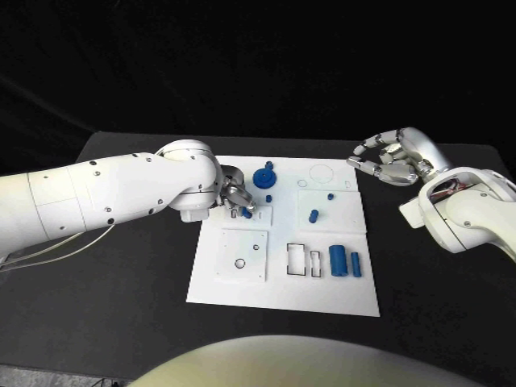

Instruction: Assemble the parts on the task board

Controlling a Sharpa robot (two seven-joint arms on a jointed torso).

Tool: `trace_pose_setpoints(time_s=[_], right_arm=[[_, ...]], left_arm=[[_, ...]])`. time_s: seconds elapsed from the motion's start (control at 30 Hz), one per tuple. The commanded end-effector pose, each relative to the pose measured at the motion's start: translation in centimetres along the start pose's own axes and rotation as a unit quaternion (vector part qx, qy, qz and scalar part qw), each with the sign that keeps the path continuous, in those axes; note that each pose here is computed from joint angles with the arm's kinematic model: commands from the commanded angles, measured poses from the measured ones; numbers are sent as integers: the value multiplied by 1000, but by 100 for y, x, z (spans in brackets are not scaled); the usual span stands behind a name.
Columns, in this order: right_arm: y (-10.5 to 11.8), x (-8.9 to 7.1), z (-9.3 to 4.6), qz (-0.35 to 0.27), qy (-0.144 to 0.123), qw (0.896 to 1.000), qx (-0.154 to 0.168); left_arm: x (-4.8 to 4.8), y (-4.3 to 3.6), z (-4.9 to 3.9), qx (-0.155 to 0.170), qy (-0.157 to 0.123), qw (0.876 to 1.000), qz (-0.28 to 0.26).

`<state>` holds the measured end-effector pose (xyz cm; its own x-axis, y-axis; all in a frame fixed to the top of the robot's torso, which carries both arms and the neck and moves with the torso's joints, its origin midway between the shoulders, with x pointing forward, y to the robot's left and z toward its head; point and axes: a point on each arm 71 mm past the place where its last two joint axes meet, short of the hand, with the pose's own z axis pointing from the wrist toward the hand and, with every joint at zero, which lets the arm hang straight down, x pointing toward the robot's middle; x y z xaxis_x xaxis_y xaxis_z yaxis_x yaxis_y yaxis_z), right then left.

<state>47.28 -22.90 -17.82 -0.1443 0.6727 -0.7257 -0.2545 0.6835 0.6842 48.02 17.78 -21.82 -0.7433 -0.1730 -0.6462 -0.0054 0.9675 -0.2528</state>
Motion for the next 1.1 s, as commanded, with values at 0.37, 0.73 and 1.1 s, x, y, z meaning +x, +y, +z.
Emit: trace_pose_setpoints(time_s=[0.37,0.73,1.1], right_arm=[[11,5,-3,0,2,1000,-5],[10,3,-5,0,2,1000,-6],[9,1,-6,0,1,1000,-6]], left_arm=[[114,26,32,-10,36,999,10],[110,26,40,-11,36,999,9],[110,25,48,-12,38,999,11]])
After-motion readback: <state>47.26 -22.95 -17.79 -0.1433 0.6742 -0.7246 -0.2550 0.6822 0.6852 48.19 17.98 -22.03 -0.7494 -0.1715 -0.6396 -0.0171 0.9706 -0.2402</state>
